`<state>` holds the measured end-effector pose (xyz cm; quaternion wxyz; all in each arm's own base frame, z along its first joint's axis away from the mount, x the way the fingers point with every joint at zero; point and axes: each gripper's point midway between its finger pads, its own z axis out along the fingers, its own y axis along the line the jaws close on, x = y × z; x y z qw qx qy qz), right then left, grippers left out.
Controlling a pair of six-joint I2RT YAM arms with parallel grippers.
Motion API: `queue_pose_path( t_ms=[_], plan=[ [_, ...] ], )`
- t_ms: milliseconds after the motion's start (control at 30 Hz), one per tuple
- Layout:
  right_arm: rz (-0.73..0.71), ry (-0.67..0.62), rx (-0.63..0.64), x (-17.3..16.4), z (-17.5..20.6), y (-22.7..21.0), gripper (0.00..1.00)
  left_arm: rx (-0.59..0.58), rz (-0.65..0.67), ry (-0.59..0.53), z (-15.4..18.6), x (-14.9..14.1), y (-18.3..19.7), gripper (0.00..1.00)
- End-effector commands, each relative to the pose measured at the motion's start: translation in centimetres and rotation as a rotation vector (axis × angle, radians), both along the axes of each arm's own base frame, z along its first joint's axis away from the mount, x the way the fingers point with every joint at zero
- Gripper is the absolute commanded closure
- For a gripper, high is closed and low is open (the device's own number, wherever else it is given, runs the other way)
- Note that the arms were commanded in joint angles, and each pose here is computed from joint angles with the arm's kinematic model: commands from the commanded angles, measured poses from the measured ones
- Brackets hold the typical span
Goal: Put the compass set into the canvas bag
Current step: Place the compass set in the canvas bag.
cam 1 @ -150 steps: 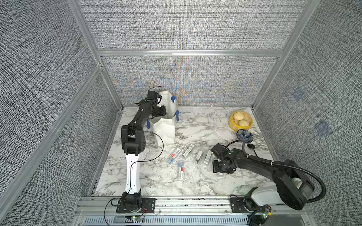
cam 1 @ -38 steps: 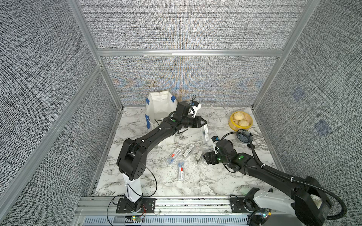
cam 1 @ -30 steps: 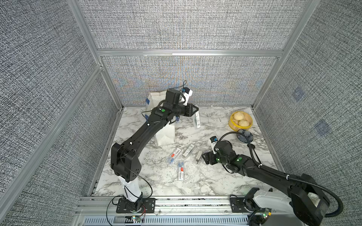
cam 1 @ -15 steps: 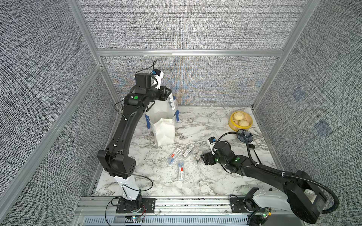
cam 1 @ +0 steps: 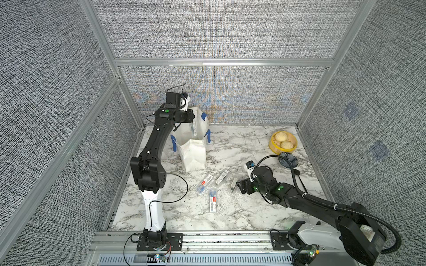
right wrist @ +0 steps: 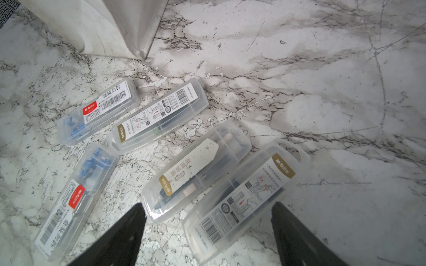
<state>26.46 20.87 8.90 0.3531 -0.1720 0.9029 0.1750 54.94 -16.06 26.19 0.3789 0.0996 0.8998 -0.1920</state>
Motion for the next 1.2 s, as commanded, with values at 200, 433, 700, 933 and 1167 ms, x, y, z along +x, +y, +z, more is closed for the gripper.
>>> queue_pose_path(
  t_ms=[200,433,700,933,1167],
  plan=[
    [-0.007,-0.003,-0.024,0.2,-0.3,-0.2,0.14,0.025,-0.027,0.093,-6.7,1.2,-0.4,0.88],
    [-0.018,0.015,-0.030,0.5,-0.8,-0.2,0.14,0.040,-0.033,0.165,-10.4,0.7,-0.6,0.87],
    [-0.097,0.044,-0.053,0.3,-0.8,-1.5,0.01,0.051,-0.025,0.175,-11.2,0.5,-0.4,0.73],
    [-0.171,0.092,-0.090,-0.9,-0.4,-3.6,0.01,0.038,-0.034,0.158,-10.6,0.4,-0.6,0.67],
    [-0.232,0.240,-0.129,-2.7,-1.4,-4.6,0.06,-0.013,-0.055,0.086,-7.2,0.1,-1.3,0.64]
  ],
)
